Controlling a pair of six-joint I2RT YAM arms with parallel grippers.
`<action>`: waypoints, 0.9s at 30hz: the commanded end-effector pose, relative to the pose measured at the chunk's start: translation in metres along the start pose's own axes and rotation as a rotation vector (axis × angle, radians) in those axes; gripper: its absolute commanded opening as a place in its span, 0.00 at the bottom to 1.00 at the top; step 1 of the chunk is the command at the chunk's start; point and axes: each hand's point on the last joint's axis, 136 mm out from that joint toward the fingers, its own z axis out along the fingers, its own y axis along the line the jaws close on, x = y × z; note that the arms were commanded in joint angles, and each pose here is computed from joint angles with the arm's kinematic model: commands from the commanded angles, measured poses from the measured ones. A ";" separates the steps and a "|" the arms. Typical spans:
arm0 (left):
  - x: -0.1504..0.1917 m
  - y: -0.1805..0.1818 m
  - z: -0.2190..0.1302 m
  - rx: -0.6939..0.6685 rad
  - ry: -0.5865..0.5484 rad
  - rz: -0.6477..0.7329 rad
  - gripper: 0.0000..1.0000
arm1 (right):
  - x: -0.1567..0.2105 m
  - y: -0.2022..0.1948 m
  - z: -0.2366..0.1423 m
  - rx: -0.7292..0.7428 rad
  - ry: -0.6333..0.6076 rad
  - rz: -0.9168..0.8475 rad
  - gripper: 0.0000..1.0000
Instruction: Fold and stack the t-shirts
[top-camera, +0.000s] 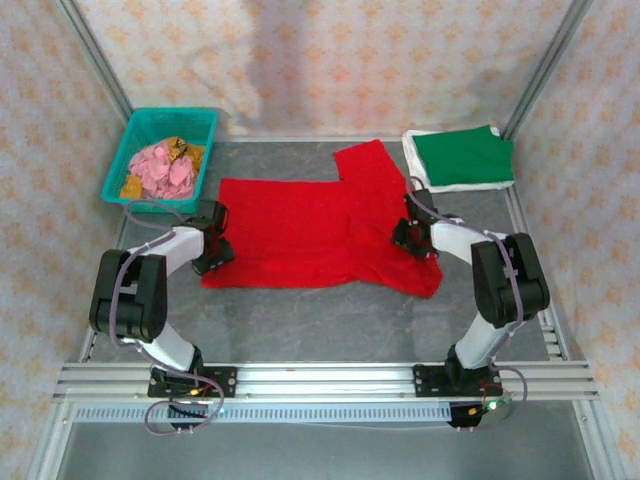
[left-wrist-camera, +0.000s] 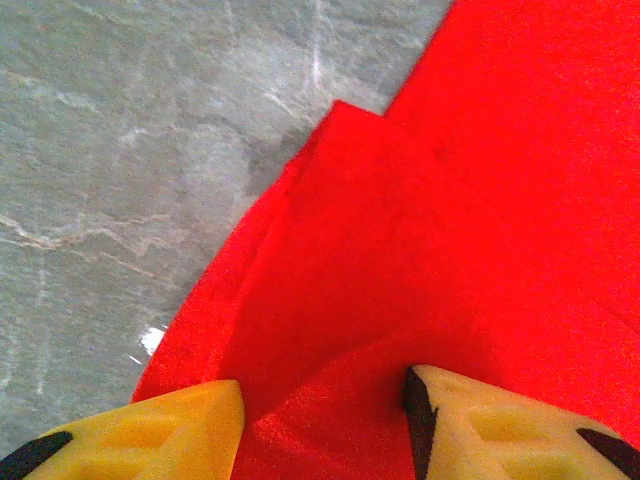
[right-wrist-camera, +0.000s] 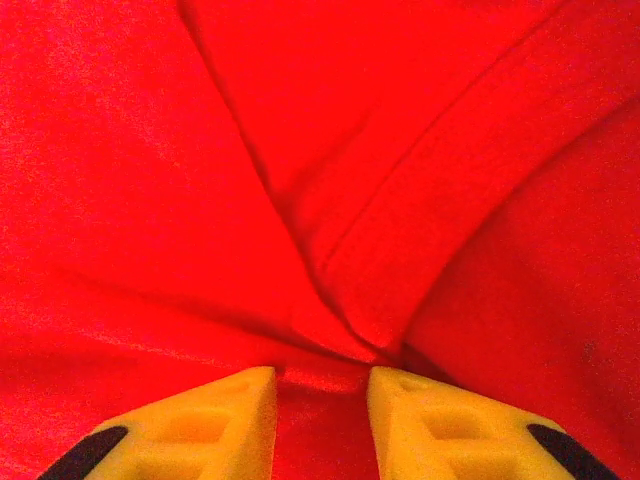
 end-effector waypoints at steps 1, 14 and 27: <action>0.011 0.016 0.001 -0.046 0.027 -0.010 0.48 | 0.008 -0.034 0.000 0.085 -0.011 0.071 0.31; 0.020 -0.012 -0.058 -0.026 -0.075 0.137 0.50 | 0.030 0.000 -0.062 -0.043 -0.010 -0.071 0.39; 0.071 0.006 -0.017 -0.040 0.048 0.060 0.51 | 0.105 -0.046 -0.039 0.103 0.121 0.002 0.39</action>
